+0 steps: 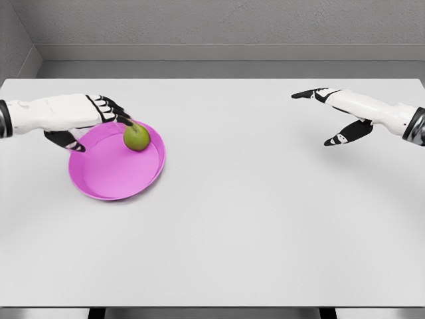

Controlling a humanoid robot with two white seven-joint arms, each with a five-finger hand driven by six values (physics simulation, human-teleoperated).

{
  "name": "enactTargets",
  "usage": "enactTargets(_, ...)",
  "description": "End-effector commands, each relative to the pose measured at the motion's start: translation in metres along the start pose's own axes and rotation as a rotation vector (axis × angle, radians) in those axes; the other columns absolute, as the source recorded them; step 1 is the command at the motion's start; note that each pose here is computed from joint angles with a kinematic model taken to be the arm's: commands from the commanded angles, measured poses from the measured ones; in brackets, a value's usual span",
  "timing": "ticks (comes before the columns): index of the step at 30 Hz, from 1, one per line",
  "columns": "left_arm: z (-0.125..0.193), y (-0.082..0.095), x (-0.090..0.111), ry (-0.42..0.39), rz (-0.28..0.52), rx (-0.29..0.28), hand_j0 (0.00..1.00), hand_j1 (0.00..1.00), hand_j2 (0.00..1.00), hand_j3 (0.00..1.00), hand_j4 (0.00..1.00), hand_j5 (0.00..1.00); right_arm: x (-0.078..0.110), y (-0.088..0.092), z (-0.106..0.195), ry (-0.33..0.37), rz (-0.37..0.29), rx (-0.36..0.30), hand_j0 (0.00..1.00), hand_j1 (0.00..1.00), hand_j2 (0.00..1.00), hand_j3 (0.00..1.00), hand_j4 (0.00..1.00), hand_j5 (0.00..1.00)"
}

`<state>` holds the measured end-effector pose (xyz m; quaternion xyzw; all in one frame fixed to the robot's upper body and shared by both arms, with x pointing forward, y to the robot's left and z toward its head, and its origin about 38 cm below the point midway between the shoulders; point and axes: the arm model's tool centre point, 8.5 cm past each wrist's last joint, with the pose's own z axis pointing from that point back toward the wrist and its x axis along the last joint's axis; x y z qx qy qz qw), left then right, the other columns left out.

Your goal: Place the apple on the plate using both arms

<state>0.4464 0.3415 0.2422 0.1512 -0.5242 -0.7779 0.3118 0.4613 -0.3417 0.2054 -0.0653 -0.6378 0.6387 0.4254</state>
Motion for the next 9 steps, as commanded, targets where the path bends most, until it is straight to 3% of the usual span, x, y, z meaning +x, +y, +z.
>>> enactTargets(1,0.034,-0.006,-0.055,0.147,0.209,0.114,1.0,1.0,1.0,1.0,1.0,1.0,0.0,-0.001,0.0,-0.002,-0.006,-0.005,1.0,1.0,1.0,1.0,1.0,1.0)
enactTargets(2,0.051,-0.015,-0.08,0.233,0.279,0.147,1.0,1.0,1.0,1.0,1.0,1.0,0.0,0.0,0.0,-0.003,-0.007,-0.005,1.0,1.0,1.0,1.0,1.0,1.0)
enactTargets(4,0.057,-0.027,-0.1,0.301,0.339,0.168,1.0,1.0,1.0,1.0,1.0,1.0,0.0,0.0,0.0,-0.003,-0.007,-0.005,1.0,1.0,1.0,1.0,1.0,1.0)
enactTargets(9,0.05,-0.04,-0.102,0.309,0.367,0.156,1.0,1.0,1.0,1.0,1.0,1.0,0.0,0.0,0.0,-0.003,-0.007,-0.005,1.0,1.0,1.0,1.0,1.0,1.0)
